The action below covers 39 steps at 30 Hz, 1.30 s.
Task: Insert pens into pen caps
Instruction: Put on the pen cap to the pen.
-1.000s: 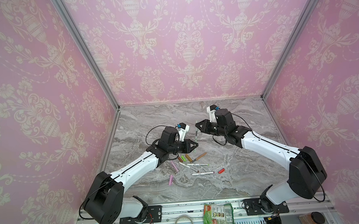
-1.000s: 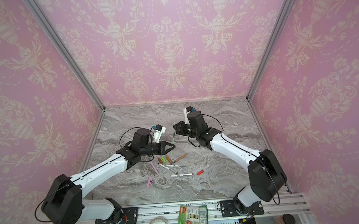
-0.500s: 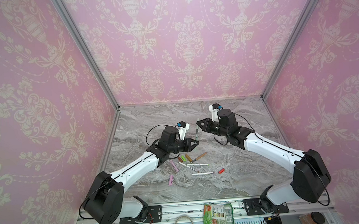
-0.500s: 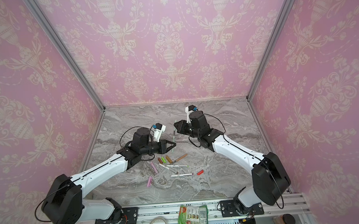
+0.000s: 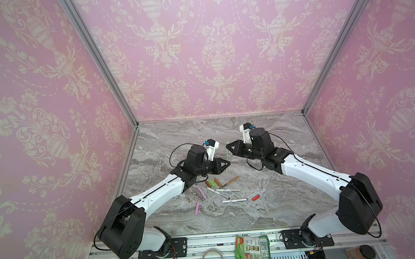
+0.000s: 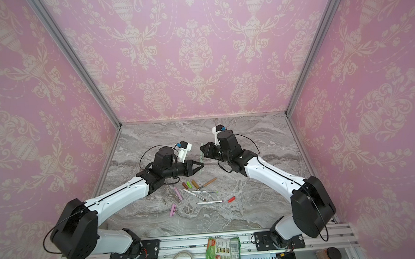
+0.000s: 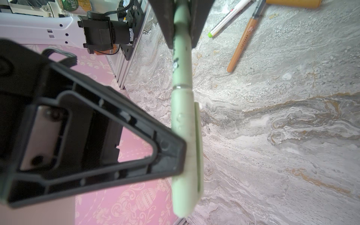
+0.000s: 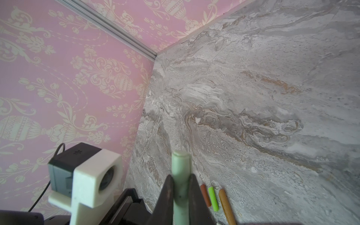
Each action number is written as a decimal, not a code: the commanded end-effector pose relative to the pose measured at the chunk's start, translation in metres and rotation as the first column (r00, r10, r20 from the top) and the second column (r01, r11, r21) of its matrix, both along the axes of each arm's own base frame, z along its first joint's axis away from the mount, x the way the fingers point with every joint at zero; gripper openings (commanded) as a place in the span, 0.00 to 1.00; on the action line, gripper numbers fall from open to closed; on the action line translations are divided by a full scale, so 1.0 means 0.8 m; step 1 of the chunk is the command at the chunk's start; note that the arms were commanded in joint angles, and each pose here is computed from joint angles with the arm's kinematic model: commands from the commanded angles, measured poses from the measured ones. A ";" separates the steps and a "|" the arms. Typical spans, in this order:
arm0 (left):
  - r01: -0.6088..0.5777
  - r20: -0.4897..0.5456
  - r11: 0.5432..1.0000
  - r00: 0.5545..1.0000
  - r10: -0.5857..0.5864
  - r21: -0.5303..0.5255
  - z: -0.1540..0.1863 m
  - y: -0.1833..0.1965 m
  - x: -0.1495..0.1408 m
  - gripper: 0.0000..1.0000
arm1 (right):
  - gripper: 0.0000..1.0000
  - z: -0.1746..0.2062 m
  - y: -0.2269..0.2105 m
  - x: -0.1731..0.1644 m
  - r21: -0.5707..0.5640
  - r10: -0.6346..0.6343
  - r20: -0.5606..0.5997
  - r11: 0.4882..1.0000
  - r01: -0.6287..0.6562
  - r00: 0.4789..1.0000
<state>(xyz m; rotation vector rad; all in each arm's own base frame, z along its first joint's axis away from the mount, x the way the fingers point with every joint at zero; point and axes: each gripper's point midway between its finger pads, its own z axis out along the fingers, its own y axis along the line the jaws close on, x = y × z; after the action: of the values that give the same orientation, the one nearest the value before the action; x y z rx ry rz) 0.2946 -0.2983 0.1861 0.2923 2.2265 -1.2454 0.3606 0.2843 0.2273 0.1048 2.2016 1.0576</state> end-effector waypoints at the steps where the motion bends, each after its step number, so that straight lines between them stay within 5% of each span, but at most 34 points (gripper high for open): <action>1: -0.024 0.100 0.999 0.995 0.028 -0.045 0.035 -0.001 0.019 0.00 | 0.09 -0.016 0.002 -0.021 -0.013 0.040 -0.069 0.999 -0.041 0.997; 18: -0.068 0.313 0.997 0.949 0.051 0.044 0.068 0.006 0.047 0.00 | 0.00 -0.054 0.001 -0.042 -0.059 0.080 -0.162 0.994 -0.091 0.984; 39: -0.096 0.418 0.995 0.904 0.087 0.000 0.110 0.002 0.081 0.00 | 0.00 -0.093 0.031 -0.075 -0.062 0.127 -0.225 0.988 -0.144 0.966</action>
<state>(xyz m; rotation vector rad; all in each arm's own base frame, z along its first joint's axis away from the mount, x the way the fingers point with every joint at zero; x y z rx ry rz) 0.3103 -0.2945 0.1785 0.4285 2.2370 -1.0436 0.3657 0.2835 0.2213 0.1312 2.1492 1.0123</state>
